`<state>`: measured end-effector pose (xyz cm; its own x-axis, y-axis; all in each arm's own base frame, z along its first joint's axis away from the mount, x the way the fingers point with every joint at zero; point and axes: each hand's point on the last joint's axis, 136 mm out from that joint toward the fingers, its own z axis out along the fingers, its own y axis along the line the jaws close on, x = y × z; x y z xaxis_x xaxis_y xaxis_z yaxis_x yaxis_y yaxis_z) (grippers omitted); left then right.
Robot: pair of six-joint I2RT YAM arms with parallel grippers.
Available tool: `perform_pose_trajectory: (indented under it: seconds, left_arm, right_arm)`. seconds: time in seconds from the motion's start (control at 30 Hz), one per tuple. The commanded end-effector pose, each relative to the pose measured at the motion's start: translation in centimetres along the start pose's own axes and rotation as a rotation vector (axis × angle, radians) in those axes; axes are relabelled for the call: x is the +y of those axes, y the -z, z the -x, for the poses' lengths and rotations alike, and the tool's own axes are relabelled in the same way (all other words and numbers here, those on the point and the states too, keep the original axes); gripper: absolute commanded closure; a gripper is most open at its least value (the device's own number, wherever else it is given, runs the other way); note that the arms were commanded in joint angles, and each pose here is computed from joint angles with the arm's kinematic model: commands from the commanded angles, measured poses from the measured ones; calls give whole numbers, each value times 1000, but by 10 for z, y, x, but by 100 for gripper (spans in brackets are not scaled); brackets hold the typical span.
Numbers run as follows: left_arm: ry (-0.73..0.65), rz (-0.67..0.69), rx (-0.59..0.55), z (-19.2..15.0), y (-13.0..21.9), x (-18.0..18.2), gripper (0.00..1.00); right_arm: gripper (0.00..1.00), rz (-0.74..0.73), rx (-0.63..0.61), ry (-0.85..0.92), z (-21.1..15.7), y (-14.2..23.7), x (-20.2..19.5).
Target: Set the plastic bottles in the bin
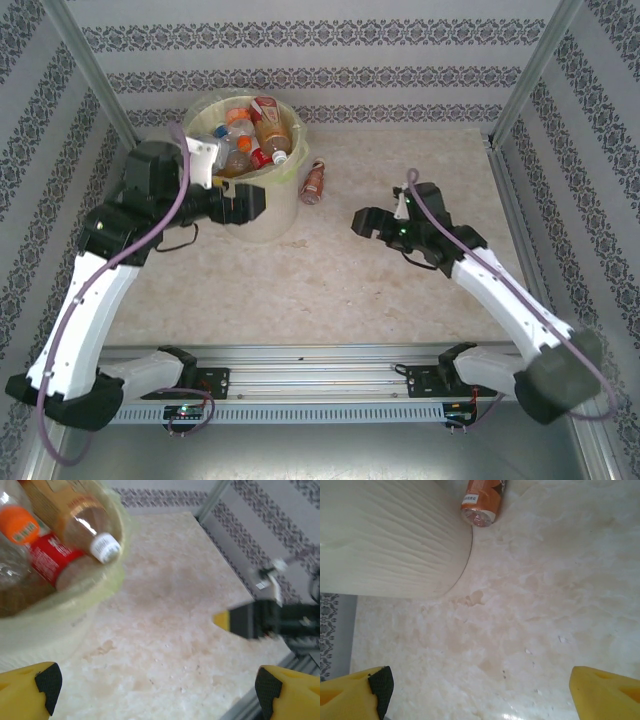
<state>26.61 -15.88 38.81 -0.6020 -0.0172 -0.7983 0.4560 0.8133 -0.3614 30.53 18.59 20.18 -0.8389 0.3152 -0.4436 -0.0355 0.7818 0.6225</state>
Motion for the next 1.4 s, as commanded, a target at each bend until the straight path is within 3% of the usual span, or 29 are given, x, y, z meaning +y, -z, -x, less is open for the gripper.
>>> perform_pose_trajectory:
  seconds: [0.0, 0.4, 0.87, 1.37]
  left_arm:
    - [-48, -36, -10, -19, -5, -7, 0]
    - [-16, -170, 68, -107, -45, -5, 0]
    - [13, -199, 66, -119, -55, -3, 0]
    - [48, -210, 39, -118, -62, -2, 0]
  right_arm:
    - [11, 47, -76, 21, 32, -22, 24]
    - [16, -7, -39, -82, 73, -124, 17]
    - [9, -58, 44, -165, 93, -217, 8]
    - [10, -75, 122, -174, 89, -253, 5]
